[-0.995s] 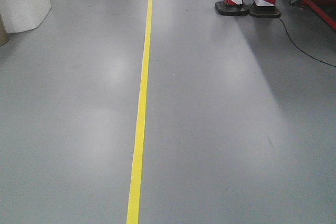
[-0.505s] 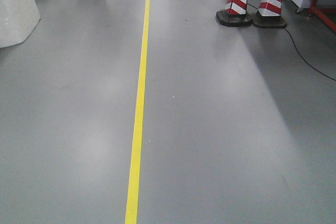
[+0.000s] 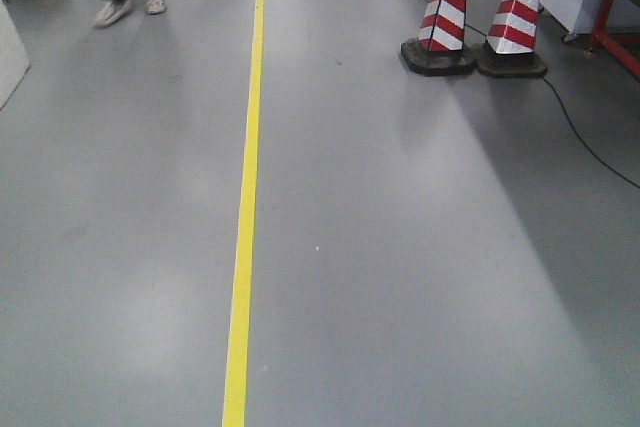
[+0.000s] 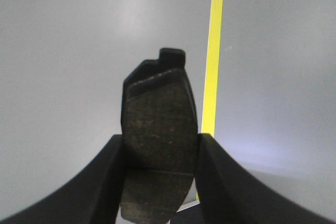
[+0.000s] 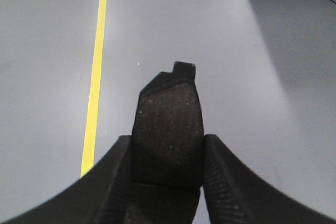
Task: Move and align brake pads A on conveyor
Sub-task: 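Drive along the yellow floor line holding both brake pads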
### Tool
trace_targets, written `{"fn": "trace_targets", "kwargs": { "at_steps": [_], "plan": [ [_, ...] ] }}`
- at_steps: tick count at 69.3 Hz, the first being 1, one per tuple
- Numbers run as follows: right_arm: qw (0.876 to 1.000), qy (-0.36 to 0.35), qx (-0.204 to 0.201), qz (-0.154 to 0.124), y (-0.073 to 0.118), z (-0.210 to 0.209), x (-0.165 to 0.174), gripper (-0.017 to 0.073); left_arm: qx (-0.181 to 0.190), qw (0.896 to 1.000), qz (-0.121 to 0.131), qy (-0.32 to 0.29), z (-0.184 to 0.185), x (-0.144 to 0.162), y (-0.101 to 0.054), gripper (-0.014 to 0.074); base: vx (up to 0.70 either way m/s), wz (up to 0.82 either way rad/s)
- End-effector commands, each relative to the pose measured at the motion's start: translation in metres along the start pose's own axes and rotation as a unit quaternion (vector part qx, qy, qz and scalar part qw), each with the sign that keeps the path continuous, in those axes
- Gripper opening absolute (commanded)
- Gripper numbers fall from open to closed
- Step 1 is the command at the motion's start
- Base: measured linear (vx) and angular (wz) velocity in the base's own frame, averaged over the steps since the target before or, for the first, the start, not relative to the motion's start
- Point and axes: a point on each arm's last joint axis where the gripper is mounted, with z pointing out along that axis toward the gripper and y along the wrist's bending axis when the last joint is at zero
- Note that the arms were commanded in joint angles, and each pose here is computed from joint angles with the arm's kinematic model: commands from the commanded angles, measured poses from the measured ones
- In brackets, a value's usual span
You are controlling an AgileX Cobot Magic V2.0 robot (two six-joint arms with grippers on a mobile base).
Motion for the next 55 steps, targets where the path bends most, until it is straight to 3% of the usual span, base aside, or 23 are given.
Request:
{"fn": "trace_targets", "kwargs": {
  "at_steps": [1, 55],
  "plan": [
    [0.999, -0.053, -0.004, -0.004, 0.001, -0.0063, -0.0136, -0.0003, -0.002, 1.0, 0.0, -0.024, -0.0052, -0.0076, 0.0007, -0.0006, 0.72, -0.06],
    [0.999, -0.053, -0.004, -0.004, 0.001, -0.0063, -0.0136, -0.0003, -0.002, 1.0, 0.0, -0.024, -0.0052, -0.0076, 0.0007, -0.0006, 0.78, 0.02]
  ]
}}
